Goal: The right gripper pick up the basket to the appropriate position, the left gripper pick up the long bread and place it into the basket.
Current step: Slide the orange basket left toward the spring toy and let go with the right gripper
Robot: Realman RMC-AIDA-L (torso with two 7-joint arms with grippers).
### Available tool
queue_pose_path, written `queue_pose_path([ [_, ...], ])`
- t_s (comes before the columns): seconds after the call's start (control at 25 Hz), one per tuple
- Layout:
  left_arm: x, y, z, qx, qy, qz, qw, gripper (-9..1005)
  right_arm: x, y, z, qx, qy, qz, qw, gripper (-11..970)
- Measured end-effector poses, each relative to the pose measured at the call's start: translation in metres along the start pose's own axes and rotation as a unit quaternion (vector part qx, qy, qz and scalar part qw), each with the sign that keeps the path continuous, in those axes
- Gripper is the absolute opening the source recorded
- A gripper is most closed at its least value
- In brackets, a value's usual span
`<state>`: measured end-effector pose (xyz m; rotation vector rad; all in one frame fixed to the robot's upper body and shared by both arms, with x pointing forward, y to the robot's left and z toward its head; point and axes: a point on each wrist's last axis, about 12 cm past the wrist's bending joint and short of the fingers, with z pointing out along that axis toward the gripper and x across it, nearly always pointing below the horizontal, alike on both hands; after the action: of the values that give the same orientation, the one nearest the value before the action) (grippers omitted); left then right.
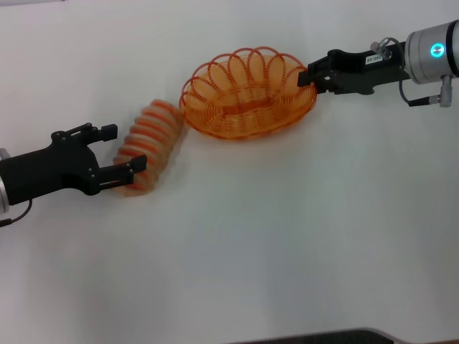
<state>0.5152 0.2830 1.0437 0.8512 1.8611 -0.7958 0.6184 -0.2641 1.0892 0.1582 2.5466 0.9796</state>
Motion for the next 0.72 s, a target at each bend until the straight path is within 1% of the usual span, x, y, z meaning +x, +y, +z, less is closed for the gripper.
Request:
queue_pose_path([
  [0.24,0.000,0.000,0.000,0.000,0.000,0.001,1.000,841,0.006,-0.003,-0.003,-0.020,-0.004,0.020,1.000,357],
  [0.36,-0.001,0.000,0.000,0.000,0.000,0.001,1.000,841,0.010,-0.007,-0.005,-0.028,-0.004,0.031,0.999,556],
  [0.56,-0.001,0.000,0.001,0.001,0.000,0.001,1.000,840,0.015,-0.014,-0.009,-0.033,-0.009,0.047,0.998,578],
  [0.72,-0.001,0.000,0.001,0.001,-0.001,0.002,1.000,840,0.014,-0.022,-0.018,-0.032,-0.025,0.046,0.998,626],
])
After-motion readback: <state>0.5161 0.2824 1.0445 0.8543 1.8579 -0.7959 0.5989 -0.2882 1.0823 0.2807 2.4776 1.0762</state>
